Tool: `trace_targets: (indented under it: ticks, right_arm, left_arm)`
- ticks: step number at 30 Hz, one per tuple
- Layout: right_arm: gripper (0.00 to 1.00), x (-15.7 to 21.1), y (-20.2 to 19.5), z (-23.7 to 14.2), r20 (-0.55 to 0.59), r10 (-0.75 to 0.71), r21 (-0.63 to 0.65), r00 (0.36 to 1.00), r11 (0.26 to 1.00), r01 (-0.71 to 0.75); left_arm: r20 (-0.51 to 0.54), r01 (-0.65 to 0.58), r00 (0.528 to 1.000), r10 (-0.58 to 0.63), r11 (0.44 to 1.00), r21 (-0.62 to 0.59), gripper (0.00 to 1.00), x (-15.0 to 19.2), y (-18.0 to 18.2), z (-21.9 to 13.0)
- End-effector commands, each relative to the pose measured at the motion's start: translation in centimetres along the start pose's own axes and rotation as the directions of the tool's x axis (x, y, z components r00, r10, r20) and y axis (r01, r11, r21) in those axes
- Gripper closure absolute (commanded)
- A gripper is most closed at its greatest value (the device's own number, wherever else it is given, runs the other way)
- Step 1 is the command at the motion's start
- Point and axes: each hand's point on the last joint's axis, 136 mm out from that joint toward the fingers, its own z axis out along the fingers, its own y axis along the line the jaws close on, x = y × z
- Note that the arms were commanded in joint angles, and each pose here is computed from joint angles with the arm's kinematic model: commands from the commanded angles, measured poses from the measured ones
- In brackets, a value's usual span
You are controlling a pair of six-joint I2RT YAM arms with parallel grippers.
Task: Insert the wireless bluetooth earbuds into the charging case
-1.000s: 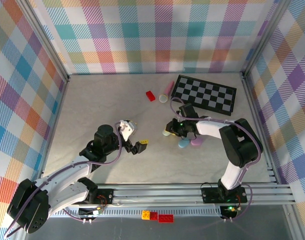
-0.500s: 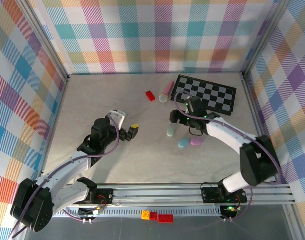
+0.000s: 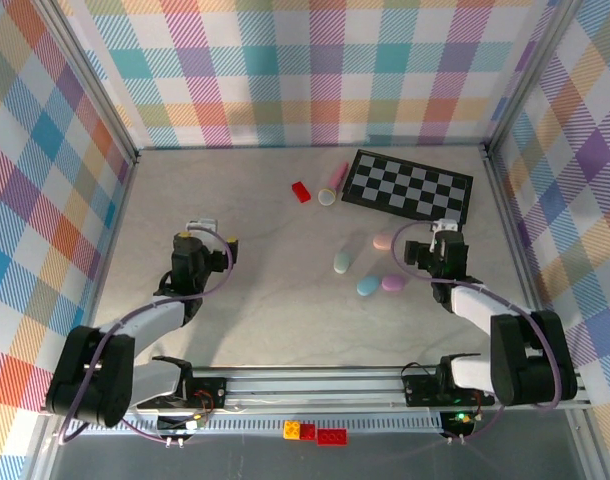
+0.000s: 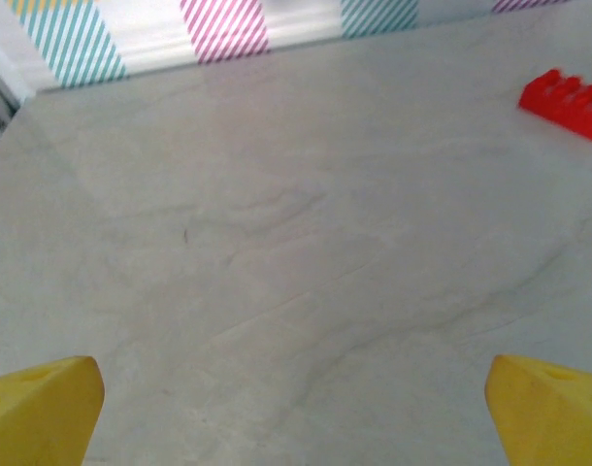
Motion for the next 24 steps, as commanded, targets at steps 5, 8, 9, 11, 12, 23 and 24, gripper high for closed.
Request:
trace_targets:
  ticks: [5, 8, 9, 11, 12, 23, 24]
  right_arm:
    - [0.01, -4.9, 2.5, 1.0, 0.221, -0.015, -0.144, 0.975, 0.988, 0.048]
    - [0.01, -4.4, 3.0, 1.5, 0.236, -0.025, -0.175, 0.971, 0.982, 0.068]
    - [0.01, -4.1, 3.1, 1.7, 0.235, -0.024, -0.198, 0.972, 0.978, 0.071]
    - [0.01, -3.5, 3.4, 2.2, 0.234, -0.021, -0.227, 0.972, 0.971, 0.076]
    - [0.01, -3.3, 3.3, 2.5, 0.233, -0.016, -0.231, 0.972, 0.97, 0.071]
    - [0.01, -3.4, 2.3, 3.1, 0.187, 0.033, -0.233, 0.982, 0.972, 0.012]
    - [0.01, -3.4, 2.3, 3.1, 0.186, 0.032, -0.233, 0.982, 0.972, 0.012]
  left_arm:
    - [0.079, 0.134, 0.988, -0.135, 0.991, 0.018, 0.0, -0.5, 1.1, 2.5]
    - [0.036, 0.141, 0.989, -0.141, 0.99, 0.011, 0.0, 0.4, 1.1, 3.9]
    - [0.034, 0.147, 0.989, -0.147, 0.989, 0.005, 0.0, 0.6, 1.3, 4.1]
    - [0.03, 0.162, 0.986, -0.162, 0.987, 0.002, 0.0, 1.3, 1.5, 4.6]
    - [0.021, 0.165, 0.986, -0.165, 0.986, -0.002, 0.0, 2.0, 1.5, 5.0]
    - [0.001, 0.195, 0.981, -0.195, 0.981, -0.016, 0.0, 2.3, 2.2, 5.5]
    - [0.001, 0.194, 0.981, -0.194, 0.981, -0.016, 0.0, 2.3, 2.2, 5.5]
